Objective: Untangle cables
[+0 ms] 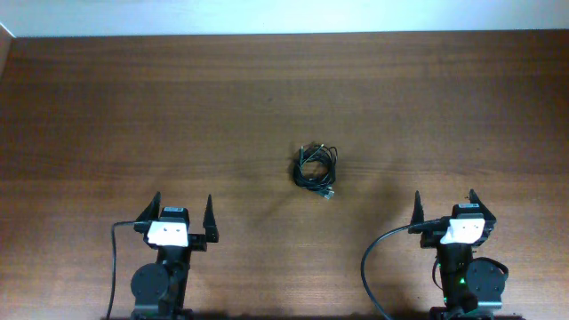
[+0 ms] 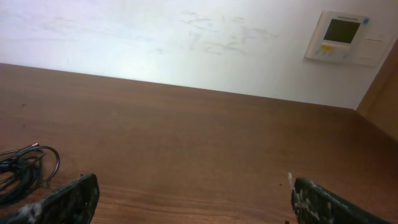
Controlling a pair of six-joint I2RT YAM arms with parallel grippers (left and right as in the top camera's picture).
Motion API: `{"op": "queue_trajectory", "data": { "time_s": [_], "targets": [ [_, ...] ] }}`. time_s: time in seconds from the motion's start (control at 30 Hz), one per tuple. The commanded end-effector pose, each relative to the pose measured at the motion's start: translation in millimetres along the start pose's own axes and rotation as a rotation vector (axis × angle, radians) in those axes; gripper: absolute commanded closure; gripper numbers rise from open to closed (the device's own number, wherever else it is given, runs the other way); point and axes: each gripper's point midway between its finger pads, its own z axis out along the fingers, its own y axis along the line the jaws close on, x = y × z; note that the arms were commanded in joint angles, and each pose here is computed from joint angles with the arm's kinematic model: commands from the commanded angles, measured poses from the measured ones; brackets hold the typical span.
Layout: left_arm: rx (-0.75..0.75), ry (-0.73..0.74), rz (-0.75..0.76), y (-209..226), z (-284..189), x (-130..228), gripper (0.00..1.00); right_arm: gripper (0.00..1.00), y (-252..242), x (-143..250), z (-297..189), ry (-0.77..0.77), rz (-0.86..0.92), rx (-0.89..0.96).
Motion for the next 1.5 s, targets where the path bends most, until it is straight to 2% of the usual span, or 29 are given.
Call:
{"op": "queue_trajectory", "data": {
  "time_s": [0.0,0.77,0.97,1.13,1.33,1.47],
  "targets": [
    [-0.001,0.004,0.016,-0.2,0.0,1.8,0.01,0.02,-3.6,3.3,0.1,0.008,0.012,0.019],
    [-0.015,0.005,0.016,2.2,0.0,1.9,0.01,0.02,-3.5,3.3,0.1,0.008,0.012,0.019],
    [-0.019,-0.053,0.016,3.1,-0.5,-12.7,0.01,0.02,-3.6,3.2,0.0,0.008,0.012,0.019],
    [-0.015,0.005,0.016,2.2,-0.1,1.6,0.01,0.02,-3.6,3.2,0.0,0.008,0.012,0.019],
    [-0.015,0.004,0.016,2.3,-0.1,1.4,0.01,0.02,-3.6,3.3,0.1,0.008,0.012,0.019],
    [-0.014,-0.061,0.016,2.4,-0.9,-15.5,0.01,0.02,-3.5,3.2,0.0,0.008,0.012,0.019]
  ]
}}
